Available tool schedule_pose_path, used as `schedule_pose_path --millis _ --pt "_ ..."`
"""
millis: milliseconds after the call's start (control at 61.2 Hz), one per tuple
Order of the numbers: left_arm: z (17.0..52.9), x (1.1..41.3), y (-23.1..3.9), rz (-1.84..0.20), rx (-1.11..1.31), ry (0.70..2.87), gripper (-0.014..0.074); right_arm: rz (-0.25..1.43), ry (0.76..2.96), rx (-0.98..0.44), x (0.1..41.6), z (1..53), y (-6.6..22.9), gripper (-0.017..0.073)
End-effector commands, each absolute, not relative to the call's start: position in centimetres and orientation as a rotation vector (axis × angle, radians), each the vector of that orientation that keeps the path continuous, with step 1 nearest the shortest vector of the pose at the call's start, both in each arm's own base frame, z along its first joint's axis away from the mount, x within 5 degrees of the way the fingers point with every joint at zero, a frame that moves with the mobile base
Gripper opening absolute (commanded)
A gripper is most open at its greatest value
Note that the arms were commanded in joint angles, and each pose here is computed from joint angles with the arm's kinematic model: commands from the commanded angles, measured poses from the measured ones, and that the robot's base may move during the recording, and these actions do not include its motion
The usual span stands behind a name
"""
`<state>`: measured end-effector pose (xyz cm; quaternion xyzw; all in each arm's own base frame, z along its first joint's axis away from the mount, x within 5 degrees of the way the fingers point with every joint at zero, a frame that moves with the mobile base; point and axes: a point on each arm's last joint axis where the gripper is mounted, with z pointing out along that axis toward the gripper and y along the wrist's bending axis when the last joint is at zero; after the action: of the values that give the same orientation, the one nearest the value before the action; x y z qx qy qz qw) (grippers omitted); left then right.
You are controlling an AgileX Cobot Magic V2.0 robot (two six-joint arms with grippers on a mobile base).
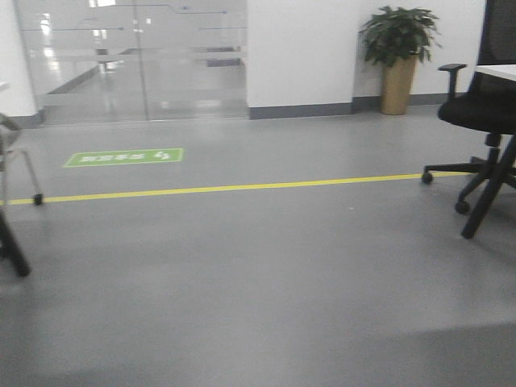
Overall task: Grab orange capacitor from left shelf to right conveyor
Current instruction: 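Drive the base away from the shelf toward the conveyor belt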
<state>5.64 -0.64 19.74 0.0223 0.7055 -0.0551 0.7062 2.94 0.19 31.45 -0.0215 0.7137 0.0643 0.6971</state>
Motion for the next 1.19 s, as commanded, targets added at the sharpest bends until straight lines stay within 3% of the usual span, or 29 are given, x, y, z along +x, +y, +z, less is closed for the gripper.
schedule_pose_path --millis 0,1176 --pt "20.78 5.49 -0.55 -0.123 0.037 1.462 -0.0127 0.130 1.478 -0.055 2.77 33.17 0.15 0.0137" --pt "20.78 5.49 -0.56 -0.124 0.039 1.462 -0.0127 0.130 1.478 -0.055 2.77 33.17 0.15 0.0137"
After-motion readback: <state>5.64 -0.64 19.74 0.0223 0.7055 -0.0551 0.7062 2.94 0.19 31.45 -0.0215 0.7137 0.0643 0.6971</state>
